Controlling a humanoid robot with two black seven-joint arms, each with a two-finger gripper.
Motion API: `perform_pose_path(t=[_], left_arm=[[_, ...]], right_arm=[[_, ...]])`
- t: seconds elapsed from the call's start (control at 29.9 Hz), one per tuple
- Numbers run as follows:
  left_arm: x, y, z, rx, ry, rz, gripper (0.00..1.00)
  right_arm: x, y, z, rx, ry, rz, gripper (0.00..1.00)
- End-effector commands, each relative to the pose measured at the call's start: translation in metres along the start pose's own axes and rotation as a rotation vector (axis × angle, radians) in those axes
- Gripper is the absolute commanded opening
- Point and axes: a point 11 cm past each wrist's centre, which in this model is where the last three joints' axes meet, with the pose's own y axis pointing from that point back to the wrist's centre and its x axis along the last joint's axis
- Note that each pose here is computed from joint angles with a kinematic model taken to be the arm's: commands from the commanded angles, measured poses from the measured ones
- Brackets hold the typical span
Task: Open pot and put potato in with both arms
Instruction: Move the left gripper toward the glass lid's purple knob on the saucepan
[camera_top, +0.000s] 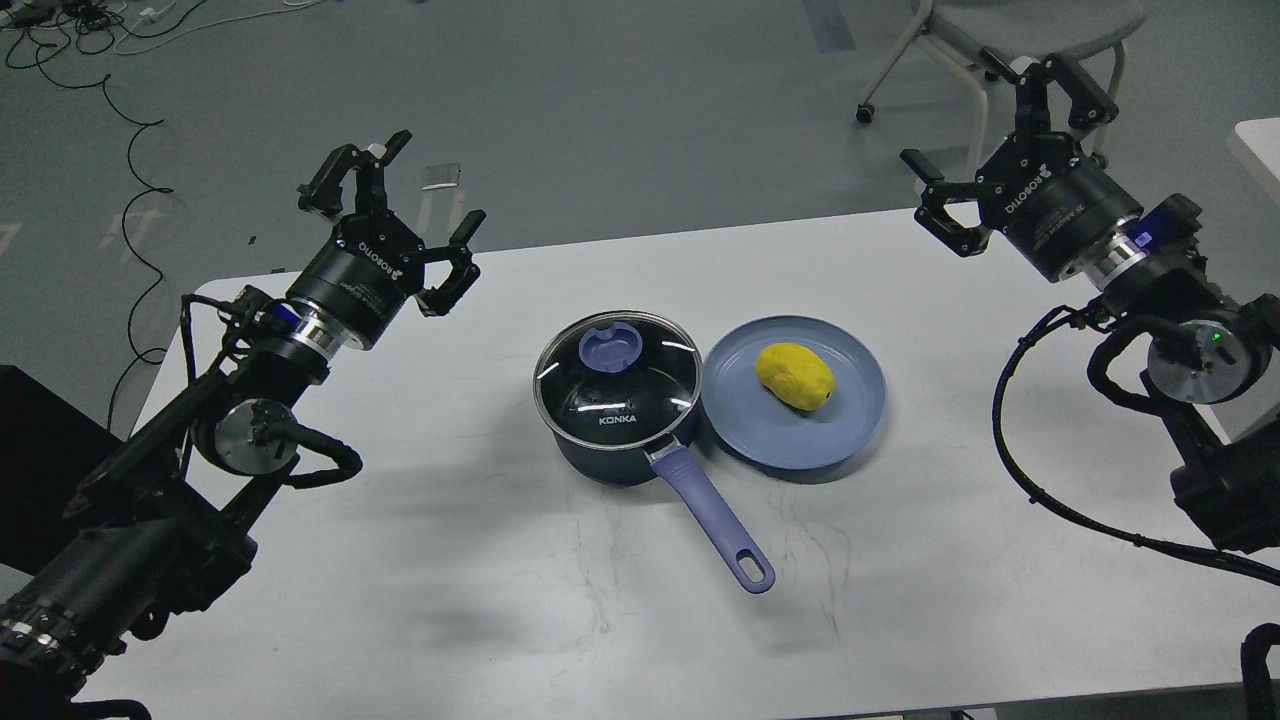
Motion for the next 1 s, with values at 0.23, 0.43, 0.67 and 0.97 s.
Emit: perform_pose_path(t=[0.23,0.43,0.67,0.97], left_arm=[[-0.002,0.012,-0.035,0.068,0.024,0.023,0.98],[-0.002,0.012,-0.039,0.063,0.044,0.030,0.98],[-0.003,0.012,-0.041,0.060,0.053,0.029,0.98],[0.002,0.019,-0.046,0.072,0.059,0.048,0.98]], right_arm=[[0.003,0.011,0.014,-0.035,-0.006,-0.002,1.00],[0.004,0.014,0.013,-0.035,-0.004,0.002,1.00],[-0.002,0.011,0.011,-0.031,0.002,-0.017,1.00],[-0.008,0.010,0.027,-0.076,-0.002,-0.031,1.00]])
